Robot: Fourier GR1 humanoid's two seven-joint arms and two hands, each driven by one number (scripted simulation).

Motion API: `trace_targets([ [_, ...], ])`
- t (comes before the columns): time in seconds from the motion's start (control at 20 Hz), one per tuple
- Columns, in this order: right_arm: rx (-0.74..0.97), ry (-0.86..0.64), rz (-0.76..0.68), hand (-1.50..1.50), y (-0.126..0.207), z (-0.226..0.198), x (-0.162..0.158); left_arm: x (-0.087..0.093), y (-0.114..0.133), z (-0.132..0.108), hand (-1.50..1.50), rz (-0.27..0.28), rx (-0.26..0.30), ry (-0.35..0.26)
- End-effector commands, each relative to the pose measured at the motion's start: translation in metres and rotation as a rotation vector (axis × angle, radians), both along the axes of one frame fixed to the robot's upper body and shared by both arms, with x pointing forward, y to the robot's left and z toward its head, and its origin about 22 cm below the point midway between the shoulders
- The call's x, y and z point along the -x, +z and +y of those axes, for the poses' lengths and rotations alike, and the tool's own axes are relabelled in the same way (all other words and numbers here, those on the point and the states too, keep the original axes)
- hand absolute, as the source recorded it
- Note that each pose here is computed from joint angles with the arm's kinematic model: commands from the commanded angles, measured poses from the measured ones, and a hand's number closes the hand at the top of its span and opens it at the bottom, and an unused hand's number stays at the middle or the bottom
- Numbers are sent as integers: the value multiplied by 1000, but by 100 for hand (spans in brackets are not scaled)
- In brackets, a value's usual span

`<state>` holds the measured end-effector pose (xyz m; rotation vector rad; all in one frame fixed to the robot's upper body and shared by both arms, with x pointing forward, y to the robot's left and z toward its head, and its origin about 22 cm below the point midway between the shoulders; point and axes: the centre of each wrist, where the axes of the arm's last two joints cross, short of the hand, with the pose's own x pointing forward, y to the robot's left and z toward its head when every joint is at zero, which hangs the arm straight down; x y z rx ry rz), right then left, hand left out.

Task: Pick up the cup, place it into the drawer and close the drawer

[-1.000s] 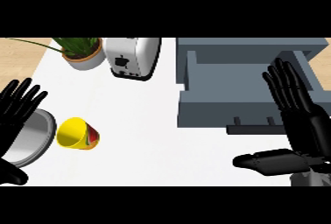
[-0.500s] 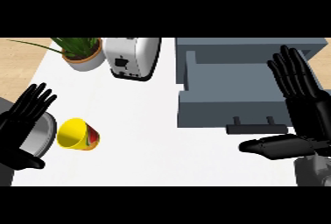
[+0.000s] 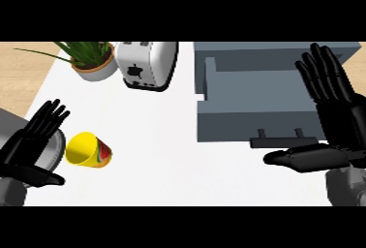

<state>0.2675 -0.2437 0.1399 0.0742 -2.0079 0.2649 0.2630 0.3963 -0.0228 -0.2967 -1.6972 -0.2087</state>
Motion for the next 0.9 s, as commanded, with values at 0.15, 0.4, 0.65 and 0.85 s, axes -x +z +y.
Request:
trace_targets([
  [0.15, -5, 3, 1, -150, 13, 0, 1, 23, -50, -1, -150, 86, -25, 75],
  [0.4, 0, 5, -5, -150, 17, 1, -10, 16, -64, 20, -150, 82, -7, 89],
  [0.65, 0, 17, -1, -150, 5, 10, -10, 14, -88, -4, -150, 56, -5, 96],
  [0.85, -5, 17, 4, -150, 20, -6, -3, 22, -86, 15, -150, 58, 24, 90],
])
